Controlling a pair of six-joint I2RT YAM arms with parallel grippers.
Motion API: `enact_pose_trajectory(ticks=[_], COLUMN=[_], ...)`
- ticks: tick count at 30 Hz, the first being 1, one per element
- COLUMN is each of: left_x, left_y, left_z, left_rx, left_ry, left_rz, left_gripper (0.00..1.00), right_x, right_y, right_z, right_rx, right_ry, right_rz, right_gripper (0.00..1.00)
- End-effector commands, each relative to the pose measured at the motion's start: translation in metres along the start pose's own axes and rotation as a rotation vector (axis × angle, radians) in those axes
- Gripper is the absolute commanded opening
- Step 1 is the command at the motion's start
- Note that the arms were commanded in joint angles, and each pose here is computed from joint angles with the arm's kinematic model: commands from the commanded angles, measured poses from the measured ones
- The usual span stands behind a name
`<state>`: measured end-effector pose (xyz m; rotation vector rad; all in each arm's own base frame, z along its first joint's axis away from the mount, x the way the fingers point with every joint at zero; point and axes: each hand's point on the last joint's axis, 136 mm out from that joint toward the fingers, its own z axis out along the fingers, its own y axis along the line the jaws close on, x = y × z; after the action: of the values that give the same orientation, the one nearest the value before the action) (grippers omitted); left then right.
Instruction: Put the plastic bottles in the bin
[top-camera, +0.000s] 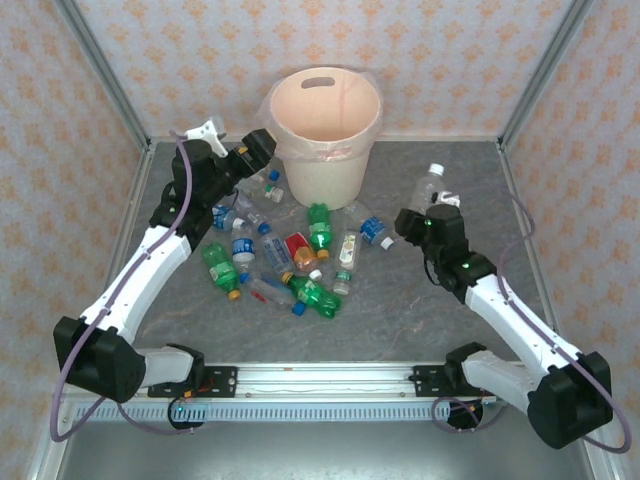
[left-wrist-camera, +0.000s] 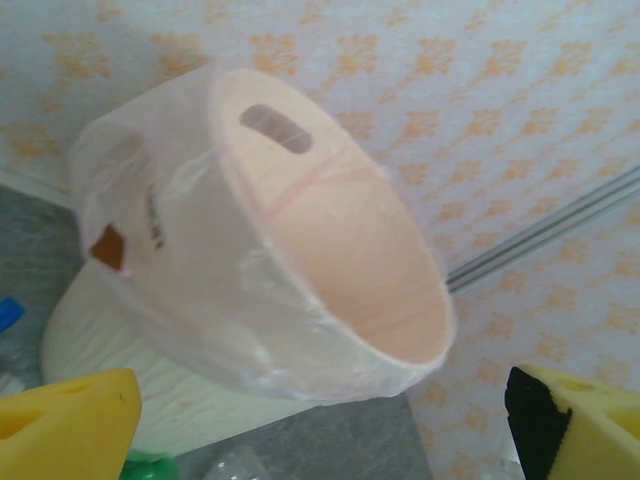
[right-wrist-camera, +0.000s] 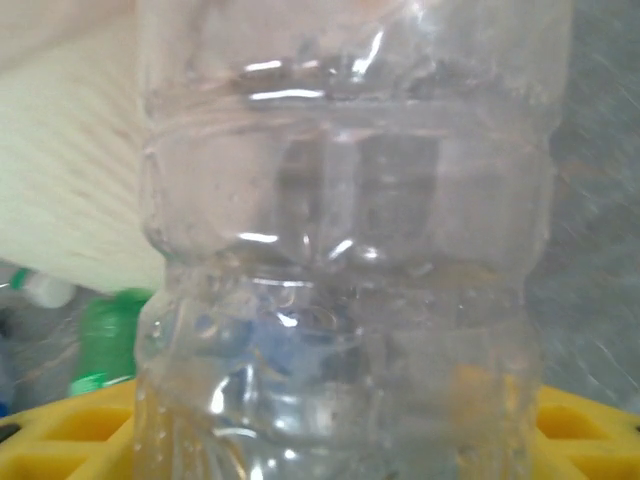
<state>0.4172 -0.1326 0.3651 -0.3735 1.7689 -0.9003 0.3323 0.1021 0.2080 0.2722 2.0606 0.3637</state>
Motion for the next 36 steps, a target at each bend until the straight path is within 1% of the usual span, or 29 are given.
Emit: enact_pose_trajectory(ticks=[1,5,7,9,16,20,21,24,28,30,33,36], left_x=[0.004,0.011,0.015,0.02,0.037,0.041,0.042,0.048,0.058,0.063,0.065,0.068], left_y=[-0.025,-0.044,-0.054,-0.062,-0.079,-0.08,-0.079,-0.07,-0.06,-0.061,-0.064,-0.071], left_z=[0.004,0.009,0.009,0.01,0.013,0.018,0.02,0.027,0.036,0.04,0.042,0.041], left_rx=[0.062,0.111,0.141,0.162,0.177,0.177,0.169,0.123,0.084,0.091,0.11,0.148], left_ry=[0.058,0.088,0.112,0.133,0.218,0.257,0.267,0.306,0.366,0.392,0.403,0.414], left_rz=[-0.003,0.016,0.02,0.033,0.115,0.142,0.161,0.198,0.208,0.197,0.182,0.17], left_gripper=[0.94,0.91,0.87,0.85,0.81,0.75,0.73,0.7,0.61,0.57,0.55,0.51], right_x=[-0.04,-0.044,-0.043,-0.037,-0.01,0.0,0.0,0.001,0.002,0.004,0.007,0.008], right_y=[0.037,0.079,0.102,0.122,0.182,0.196,0.198,0.204,0.209,0.211,0.212,0.211], right_z=[-0.007,-0.005,-0.005,-0.003,0.002,0.002,0.001,-0.003,-0.008,-0.011,-0.012,-0.015], right_rx=[-0.047,-0.121,-0.176,-0.216,-0.303,-0.307,-0.308,-0.324,-0.335,-0.338,-0.332,-0.337], right_ry=[-0.142,-0.158,-0.161,-0.15,-0.11,-0.112,-0.114,-0.121,-0.128,-0.131,-0.131,-0.132], right_rz=[-0.095,-0.182,-0.229,-0.28,-0.472,-0.536,-0.543,-0.554,-0.573,-0.587,-0.6,-0.596], right_gripper=[0.64,0.64,0.64,0.64,0.64,0.64,0.64,0.64,0.64,0.64,0.64,0.64])
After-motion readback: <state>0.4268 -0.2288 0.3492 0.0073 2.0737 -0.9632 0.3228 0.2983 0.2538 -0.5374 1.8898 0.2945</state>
